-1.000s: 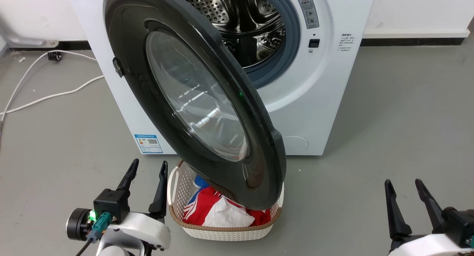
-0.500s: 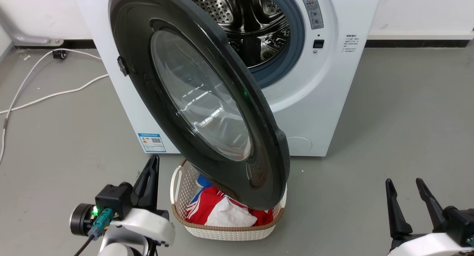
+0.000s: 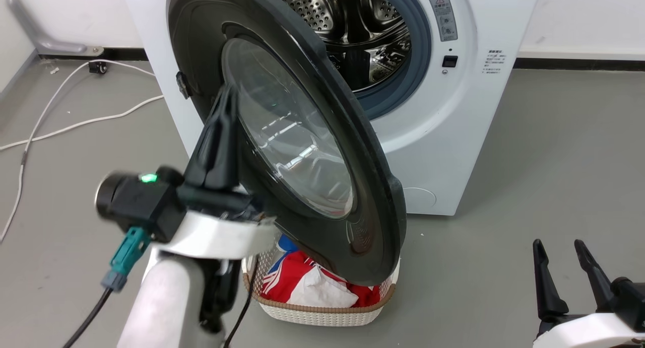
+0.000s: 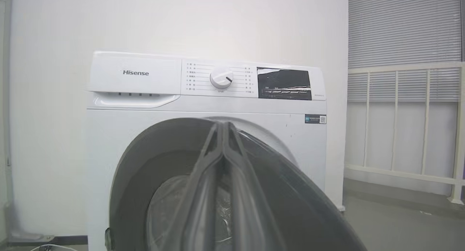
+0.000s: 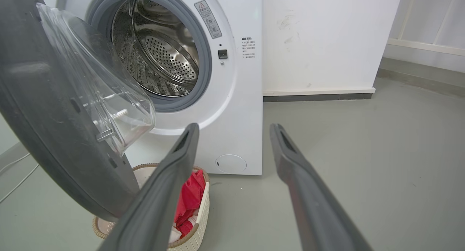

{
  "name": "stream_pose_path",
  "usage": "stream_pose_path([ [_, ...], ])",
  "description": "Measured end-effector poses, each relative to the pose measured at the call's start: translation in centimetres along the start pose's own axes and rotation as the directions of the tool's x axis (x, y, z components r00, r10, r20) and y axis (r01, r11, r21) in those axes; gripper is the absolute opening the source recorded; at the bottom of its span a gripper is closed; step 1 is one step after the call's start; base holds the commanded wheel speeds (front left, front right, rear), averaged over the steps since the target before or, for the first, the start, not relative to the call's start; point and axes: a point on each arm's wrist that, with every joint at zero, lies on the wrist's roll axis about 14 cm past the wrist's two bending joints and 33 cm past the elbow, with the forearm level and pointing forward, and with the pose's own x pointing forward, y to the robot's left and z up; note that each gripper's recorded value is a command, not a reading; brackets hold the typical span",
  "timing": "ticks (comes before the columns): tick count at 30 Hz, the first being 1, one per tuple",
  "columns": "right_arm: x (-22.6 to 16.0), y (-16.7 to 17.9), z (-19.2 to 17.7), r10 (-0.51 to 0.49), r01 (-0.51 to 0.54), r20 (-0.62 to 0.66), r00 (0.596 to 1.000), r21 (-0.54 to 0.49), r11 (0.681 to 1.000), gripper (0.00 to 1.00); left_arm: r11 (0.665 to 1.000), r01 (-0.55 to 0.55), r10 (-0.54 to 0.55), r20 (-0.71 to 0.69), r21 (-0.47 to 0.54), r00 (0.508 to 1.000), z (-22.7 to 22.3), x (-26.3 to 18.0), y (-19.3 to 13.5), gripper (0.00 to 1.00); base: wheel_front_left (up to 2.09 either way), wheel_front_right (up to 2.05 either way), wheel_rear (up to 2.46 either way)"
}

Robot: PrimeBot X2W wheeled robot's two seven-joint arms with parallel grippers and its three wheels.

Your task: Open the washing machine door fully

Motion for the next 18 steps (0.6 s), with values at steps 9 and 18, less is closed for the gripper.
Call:
stream_pose_path([
  [9,0.2,-0.1,0.0,-0.004,0.004,-0.001,1.0,0.0,1.0,1.0,0.974,0.219,-0.202,0.207,-0.062,0.957,6.8,4.2,-7.0,0.0,0.0,0.0,0.0],
  [18,-0.2,-0.8,-0.2,-0.026,0.026,-0.012,1.0,0.001,1.0,1.0,0.891,0.411,-0.387,0.152,-0.194,0.91,5.6,4.8,-14.7,0.0,0.0,0.0,0.0],
])
